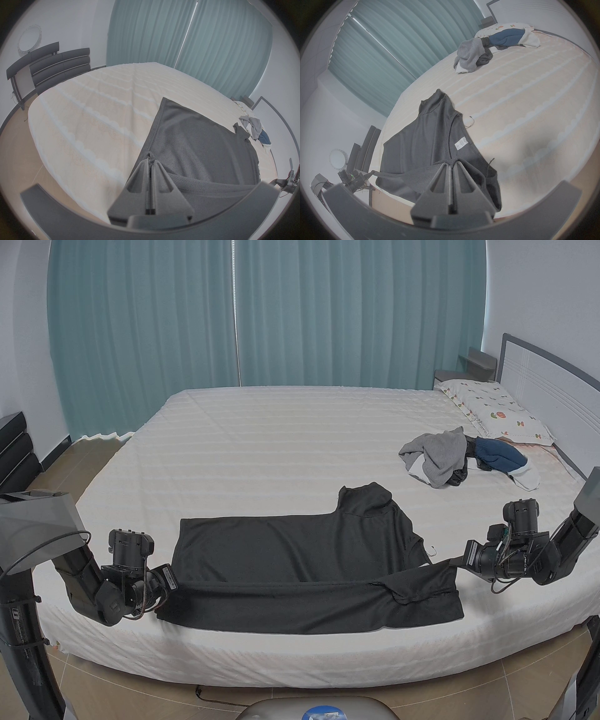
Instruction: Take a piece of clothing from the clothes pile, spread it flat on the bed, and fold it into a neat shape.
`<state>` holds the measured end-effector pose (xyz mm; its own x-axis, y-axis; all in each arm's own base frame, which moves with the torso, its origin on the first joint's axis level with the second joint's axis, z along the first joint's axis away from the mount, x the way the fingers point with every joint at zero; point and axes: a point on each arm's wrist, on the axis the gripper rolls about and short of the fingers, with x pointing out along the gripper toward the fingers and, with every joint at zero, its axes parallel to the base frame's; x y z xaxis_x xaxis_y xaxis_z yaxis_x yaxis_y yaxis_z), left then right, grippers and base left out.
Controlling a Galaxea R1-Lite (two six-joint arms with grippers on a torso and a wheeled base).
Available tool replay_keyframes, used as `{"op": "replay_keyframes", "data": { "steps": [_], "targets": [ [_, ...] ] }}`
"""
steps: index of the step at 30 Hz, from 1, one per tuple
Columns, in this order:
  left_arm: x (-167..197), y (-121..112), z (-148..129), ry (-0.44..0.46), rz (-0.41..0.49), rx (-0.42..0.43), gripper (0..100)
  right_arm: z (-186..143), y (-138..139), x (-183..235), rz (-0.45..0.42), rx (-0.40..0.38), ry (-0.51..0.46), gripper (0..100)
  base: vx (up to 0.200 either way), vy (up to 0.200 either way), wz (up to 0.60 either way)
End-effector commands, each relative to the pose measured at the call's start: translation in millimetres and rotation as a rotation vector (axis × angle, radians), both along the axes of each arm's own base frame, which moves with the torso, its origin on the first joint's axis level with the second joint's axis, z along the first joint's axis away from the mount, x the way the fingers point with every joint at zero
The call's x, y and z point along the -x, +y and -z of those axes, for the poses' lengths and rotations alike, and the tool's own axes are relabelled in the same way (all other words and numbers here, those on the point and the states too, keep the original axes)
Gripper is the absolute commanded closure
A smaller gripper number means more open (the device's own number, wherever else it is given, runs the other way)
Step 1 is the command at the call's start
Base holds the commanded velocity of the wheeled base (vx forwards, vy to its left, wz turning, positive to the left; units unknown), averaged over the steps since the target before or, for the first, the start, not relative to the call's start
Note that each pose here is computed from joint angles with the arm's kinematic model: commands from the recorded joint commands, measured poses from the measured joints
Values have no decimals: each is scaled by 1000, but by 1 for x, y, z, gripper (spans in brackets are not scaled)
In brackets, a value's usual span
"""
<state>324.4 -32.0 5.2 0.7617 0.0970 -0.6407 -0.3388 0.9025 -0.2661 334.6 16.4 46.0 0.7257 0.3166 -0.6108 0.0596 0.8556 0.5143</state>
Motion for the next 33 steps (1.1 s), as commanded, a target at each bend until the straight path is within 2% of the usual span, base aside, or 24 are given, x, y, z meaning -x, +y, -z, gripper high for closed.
{"op": "replay_keyframes", "data": {
  "steps": [1, 6, 7, 8, 9, 15, 19, 22, 23, 24, 28, 33],
  "targets": [
    [-1, 0, 2, 4, -1, -1, 100, 7, 3, 0, -10, 3, 22, 100, 0, 0, 0],
    [-3, 1, 2, -4, -4, 2, 100, 21, 8, -2, -25, 4, 62, 100, 0, 0, 0],
    [-4, 1, 4, 1, -4, 1, 0, 24, 8, -3, -25, 4, 68, 100, 0, 0, 0],
    [-5, 1, 5, 1, -5, 3, 0, 26, 8, -4, -27, 4, 68, 100, 0, 0, 0],
    [-6, 0, 5, 1, -5, 3, 0, 27, 9, -6, -26, 3, 62, 0, 0, 0, 0],
    [-10, 0, 8, -5, -19, 29, 0, 30, 7, -9, -11, -10, 43, 0, 0, 0, 0],
    [-9, 5, 2, -24, -47, 46, 0, 9, 7, -6, 63, -104, 11, 0, 0, 0, 0],
    [-4, 12, -9, -53, -65, 52, 0, -1, 11, 6, 103, -173, 29, 0, 0, 0, 0],
    [-4, 12, -9, -53, -65, 52, 0, -1, 11, 6, 103, -173, 29, 0, 0, 0, 0],
    [4, 17, -17, -65, -59, 69, 0, -4, 16, 15, 129, -224, 59, 0, 0, 0, 0],
    [25, 18, -27, -68, -56, 153, 0, 0, 28, 28, 177, -316, 147, 0, 0, 0, 0],
    [41, 16, -19, -6, -80, 272, 0, 11, 43, 27, 224, -400, 234, 0, 0, 0, 0]
  ]
}}
